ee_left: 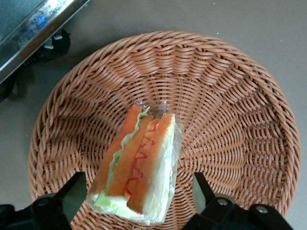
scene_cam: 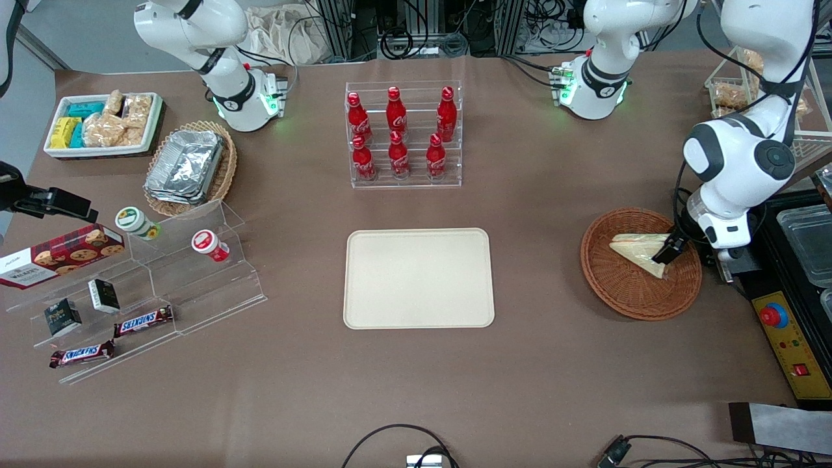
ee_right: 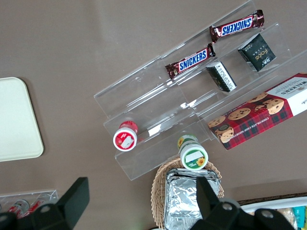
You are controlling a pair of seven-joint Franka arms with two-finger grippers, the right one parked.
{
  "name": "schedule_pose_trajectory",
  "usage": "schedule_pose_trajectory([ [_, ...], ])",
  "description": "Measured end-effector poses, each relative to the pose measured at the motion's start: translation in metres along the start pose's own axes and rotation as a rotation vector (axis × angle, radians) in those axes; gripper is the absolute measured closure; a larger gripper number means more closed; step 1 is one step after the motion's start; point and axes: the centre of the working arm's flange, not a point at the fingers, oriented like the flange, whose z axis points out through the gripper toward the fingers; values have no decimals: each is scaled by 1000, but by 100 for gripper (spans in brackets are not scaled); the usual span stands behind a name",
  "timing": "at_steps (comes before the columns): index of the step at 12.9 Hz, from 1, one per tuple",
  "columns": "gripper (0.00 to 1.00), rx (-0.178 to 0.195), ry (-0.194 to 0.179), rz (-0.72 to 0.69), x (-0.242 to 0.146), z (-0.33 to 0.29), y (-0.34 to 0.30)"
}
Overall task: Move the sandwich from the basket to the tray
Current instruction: 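Lower the left gripper and close it on the sandwich's edge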
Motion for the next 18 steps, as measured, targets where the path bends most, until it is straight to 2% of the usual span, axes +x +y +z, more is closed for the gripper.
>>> schedule_pose_trajectory([
  [2, 20, -4, 4, -4, 0, 4, 0],
  [3, 20, -4, 5, -6, 1, 7, 0],
  [4, 29, -6, 6, -7, 1, 9, 0],
  [5, 43, -6, 7, -7, 1, 10, -1],
  [6, 49, -6, 7, -7, 1, 11, -1],
  [8, 55, -6, 7, -8, 1, 11, 0],
  [13, 56, -10, 10, 2, 0, 7, 1],
  [18, 59, -1, -2, 134, -2, -25, 6],
])
